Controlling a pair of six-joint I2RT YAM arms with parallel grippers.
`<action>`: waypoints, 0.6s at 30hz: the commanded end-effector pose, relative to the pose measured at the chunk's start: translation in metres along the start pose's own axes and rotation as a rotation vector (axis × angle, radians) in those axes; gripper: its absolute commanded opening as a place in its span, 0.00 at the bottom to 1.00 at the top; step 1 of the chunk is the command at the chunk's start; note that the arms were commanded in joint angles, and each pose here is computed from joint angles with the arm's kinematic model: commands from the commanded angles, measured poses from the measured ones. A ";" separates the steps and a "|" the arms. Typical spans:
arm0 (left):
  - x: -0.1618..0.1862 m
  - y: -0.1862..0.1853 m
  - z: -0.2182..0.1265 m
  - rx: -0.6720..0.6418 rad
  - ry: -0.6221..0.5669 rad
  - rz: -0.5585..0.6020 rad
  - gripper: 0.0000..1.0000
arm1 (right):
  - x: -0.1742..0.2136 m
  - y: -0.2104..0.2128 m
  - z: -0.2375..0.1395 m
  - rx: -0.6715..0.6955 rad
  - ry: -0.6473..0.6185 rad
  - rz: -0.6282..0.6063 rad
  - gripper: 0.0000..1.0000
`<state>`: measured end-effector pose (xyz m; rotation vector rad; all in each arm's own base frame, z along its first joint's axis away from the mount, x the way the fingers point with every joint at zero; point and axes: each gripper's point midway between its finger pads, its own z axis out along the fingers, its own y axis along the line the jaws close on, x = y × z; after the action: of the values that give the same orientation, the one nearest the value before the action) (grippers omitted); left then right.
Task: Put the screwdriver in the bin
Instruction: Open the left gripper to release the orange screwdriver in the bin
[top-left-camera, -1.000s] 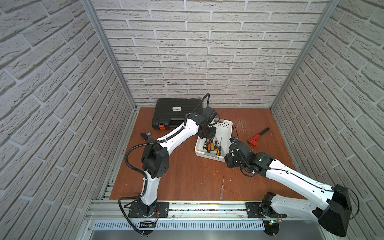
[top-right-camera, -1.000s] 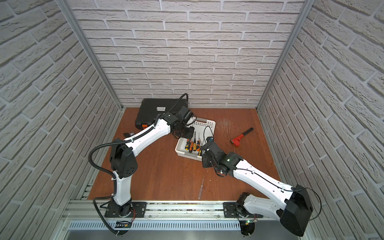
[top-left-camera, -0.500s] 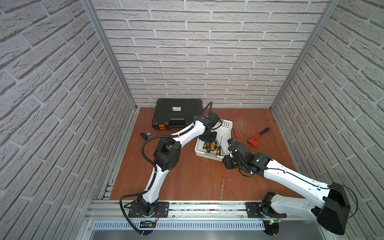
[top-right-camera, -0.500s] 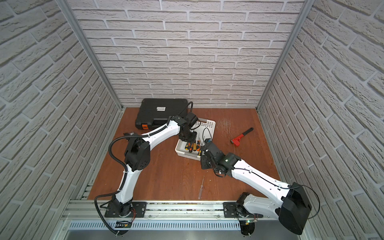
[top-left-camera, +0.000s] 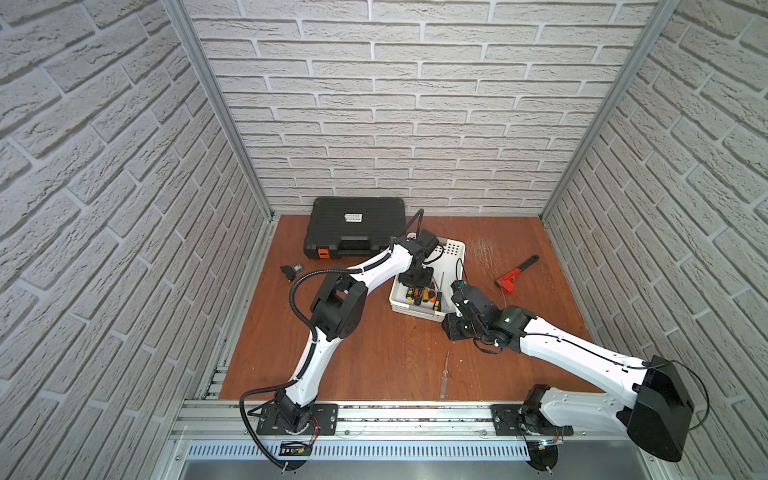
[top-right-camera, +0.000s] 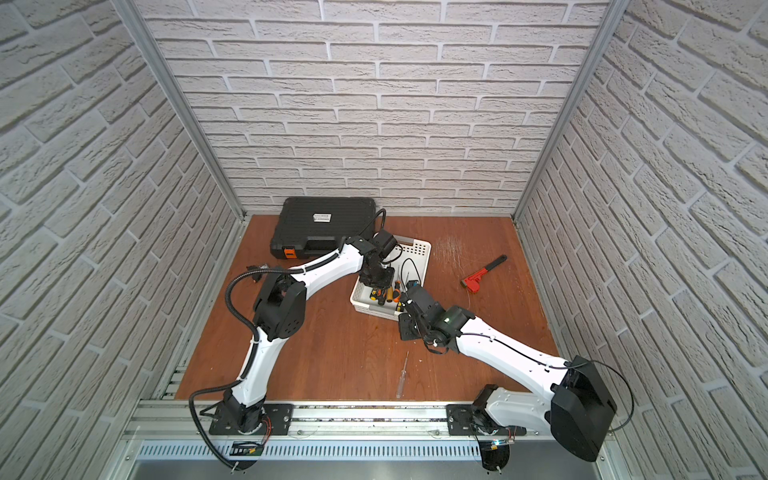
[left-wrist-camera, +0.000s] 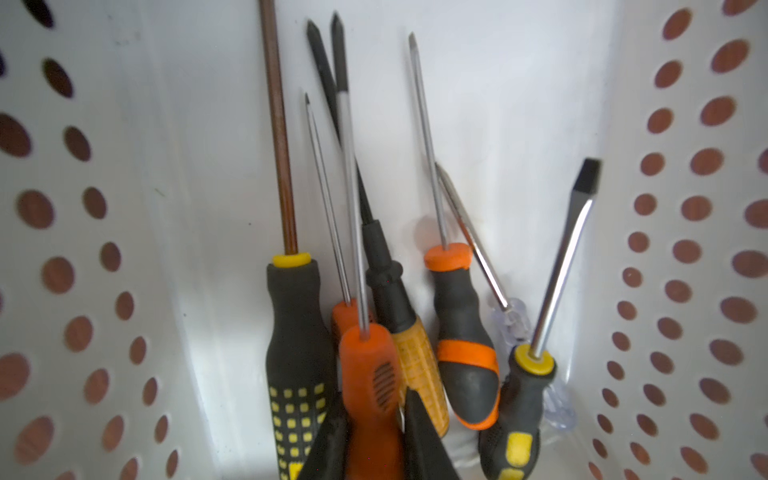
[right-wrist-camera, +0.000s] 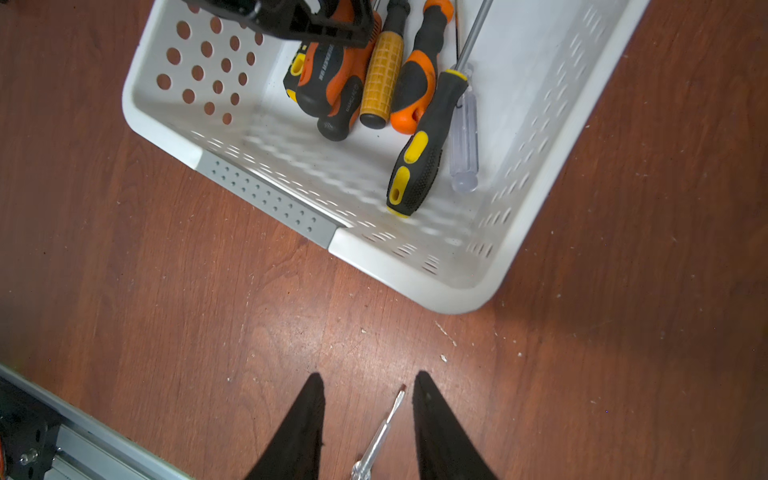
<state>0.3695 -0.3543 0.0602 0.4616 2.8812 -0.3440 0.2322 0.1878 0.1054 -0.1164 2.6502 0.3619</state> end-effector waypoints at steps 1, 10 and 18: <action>0.005 -0.001 0.012 -0.001 0.014 -0.002 0.25 | -0.008 0.009 0.000 -0.033 -0.028 0.008 0.38; -0.005 -0.005 -0.020 0.018 -0.057 0.006 0.39 | -0.007 0.006 -0.003 -0.019 -0.025 0.013 0.38; -0.020 -0.017 -0.079 0.128 -0.191 -0.007 0.43 | -0.008 0.003 -0.010 0.007 -0.011 0.009 0.38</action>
<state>0.3651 -0.3526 0.0964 0.4432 2.7994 -0.4324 0.2312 0.1872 0.1053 -0.1134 2.6663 0.3511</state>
